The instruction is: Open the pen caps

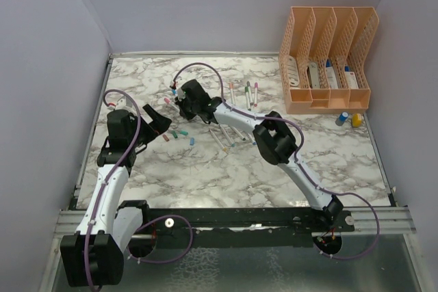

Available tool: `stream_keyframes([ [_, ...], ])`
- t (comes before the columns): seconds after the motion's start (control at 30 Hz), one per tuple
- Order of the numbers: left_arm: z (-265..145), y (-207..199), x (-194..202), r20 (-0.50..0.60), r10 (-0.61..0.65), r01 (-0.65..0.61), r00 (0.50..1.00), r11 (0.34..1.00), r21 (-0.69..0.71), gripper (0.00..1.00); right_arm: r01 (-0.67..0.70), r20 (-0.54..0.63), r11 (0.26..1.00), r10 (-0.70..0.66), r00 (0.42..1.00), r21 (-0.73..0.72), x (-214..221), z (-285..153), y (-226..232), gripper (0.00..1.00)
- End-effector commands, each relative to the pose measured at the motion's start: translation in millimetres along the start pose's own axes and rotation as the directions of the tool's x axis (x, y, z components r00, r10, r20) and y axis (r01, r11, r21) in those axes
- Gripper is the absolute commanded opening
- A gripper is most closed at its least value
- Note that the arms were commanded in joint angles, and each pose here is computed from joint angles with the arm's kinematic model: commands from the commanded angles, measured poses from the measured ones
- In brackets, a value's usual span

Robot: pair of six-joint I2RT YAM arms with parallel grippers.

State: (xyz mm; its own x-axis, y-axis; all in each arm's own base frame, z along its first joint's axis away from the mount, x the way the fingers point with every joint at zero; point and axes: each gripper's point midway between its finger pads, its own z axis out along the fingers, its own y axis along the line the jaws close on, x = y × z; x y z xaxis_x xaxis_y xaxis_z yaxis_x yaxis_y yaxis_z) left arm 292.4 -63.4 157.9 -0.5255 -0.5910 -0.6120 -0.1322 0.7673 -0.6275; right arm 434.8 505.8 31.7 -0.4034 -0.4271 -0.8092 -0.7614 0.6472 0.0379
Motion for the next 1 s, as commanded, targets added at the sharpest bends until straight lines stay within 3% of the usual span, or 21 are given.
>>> stream_keyframes([
  [0.0,-1.4,-1.9,-1.6,0.01,-0.008,0.008,1.0,1.0,0.019,0.99,0.0,-0.008,1.0,0.0,1.0,0.001,10.4,-0.8,7.1,0.01],
  [0.37,25.1,-8.4,-8.7,0.011,-0.125,0.124,0.992,0.99,0.064,0.94,-0.019,0.178,0.999,0.014,0.984,0.028,-50.3,-83.1,4.9,0.01],
  [0.97,90.8,-66.0,-52.2,-0.041,-0.155,0.16,0.987,0.959,0.233,0.89,-0.082,0.212,0.994,0.064,0.975,0.076,-38.0,-198.9,-1.8,0.01],
])
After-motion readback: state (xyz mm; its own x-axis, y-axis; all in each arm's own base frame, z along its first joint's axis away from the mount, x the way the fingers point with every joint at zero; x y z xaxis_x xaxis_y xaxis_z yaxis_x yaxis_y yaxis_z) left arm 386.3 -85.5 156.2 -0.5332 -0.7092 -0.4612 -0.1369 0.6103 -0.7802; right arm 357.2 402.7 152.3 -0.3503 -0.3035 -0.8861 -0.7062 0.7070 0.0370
